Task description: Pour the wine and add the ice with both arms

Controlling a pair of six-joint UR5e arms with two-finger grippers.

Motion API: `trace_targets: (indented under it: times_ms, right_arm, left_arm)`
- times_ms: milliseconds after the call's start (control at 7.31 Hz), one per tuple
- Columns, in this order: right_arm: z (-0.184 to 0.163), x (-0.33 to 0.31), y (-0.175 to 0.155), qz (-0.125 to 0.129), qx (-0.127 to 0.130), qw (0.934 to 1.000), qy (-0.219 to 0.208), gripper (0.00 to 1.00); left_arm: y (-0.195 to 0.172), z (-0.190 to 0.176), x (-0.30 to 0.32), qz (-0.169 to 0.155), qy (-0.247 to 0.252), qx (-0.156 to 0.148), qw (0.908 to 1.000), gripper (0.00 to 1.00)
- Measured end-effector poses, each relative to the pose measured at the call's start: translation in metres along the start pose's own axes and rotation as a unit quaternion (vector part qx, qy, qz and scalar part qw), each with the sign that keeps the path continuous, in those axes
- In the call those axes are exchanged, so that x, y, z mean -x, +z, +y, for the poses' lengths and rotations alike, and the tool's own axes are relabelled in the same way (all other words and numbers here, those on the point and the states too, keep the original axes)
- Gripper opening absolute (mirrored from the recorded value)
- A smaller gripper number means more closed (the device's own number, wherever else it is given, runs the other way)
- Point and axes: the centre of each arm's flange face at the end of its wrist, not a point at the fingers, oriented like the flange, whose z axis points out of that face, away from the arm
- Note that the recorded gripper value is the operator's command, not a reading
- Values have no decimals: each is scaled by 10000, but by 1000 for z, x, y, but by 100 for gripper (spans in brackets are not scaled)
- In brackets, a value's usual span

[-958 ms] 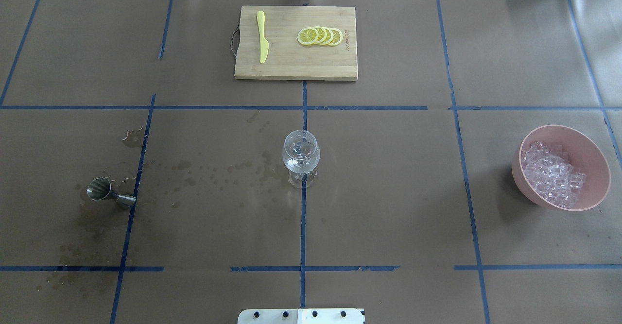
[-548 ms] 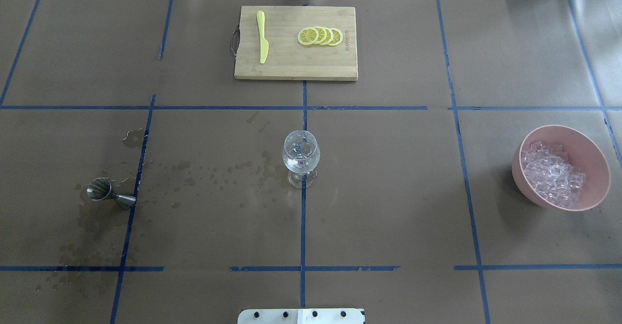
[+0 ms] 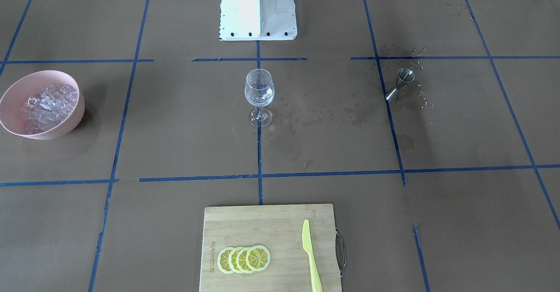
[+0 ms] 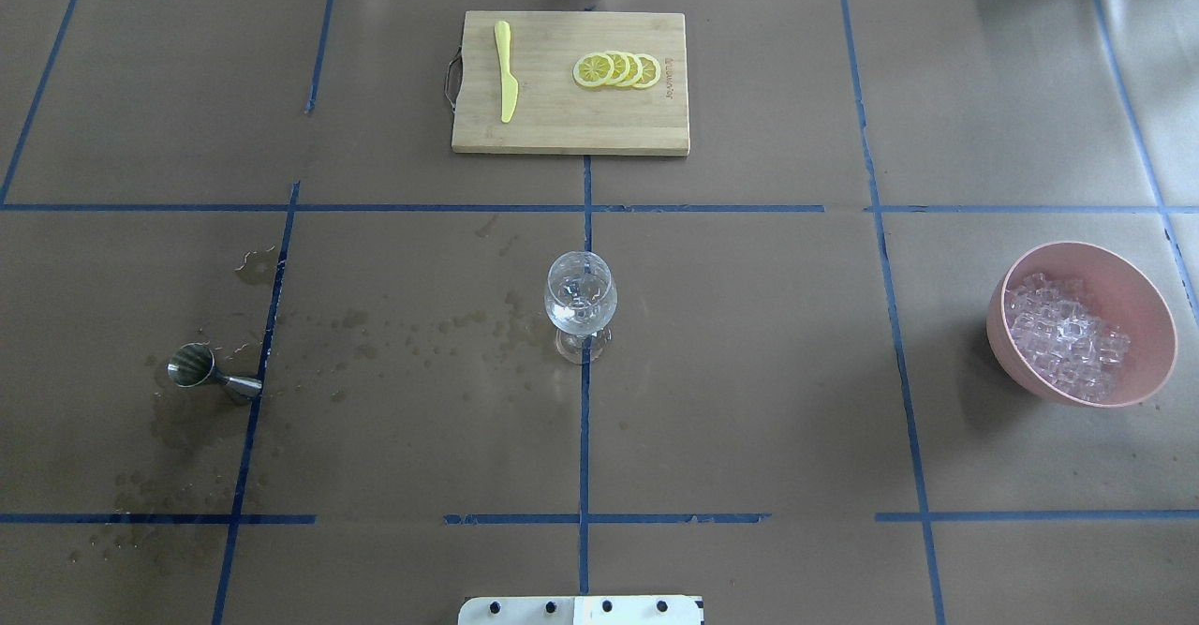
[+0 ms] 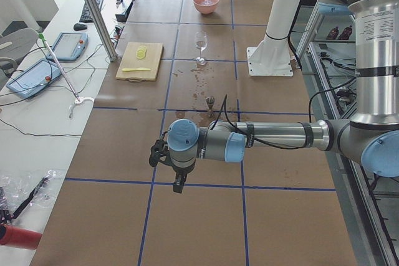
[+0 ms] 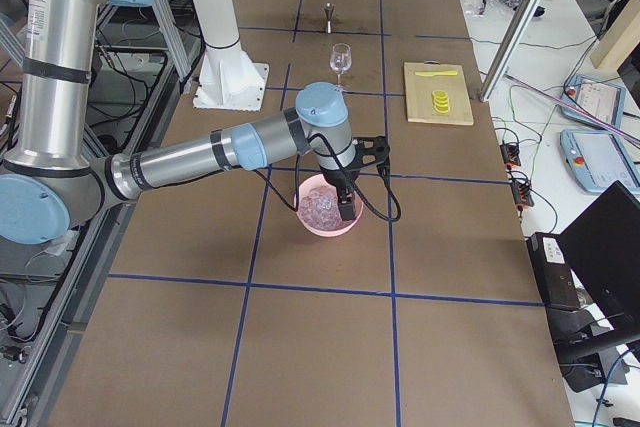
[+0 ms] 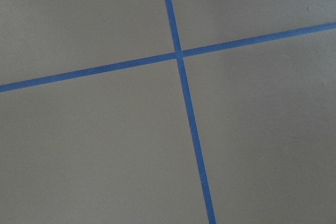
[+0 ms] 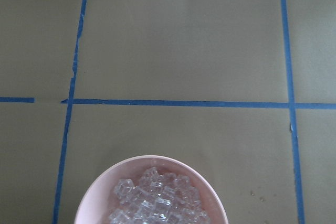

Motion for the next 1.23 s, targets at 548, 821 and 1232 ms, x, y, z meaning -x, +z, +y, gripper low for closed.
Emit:
trace_targets:
  times_ms: [548,821,1232]
  right_arm:
    - [44,26,93,-29,29,9986,-518,98]
    - [61,23,123,97,82,9980,-621,80]
    - [77,35,146,250,142,9979,-574,66]
  left_arm:
    - [-11,-6,-10,-31,127,-128,9998,100]
    - [-12,-8,-11,-39,191,-191,9996,100]
    - [-12,-8,-12,-40,216,-207,9995,100]
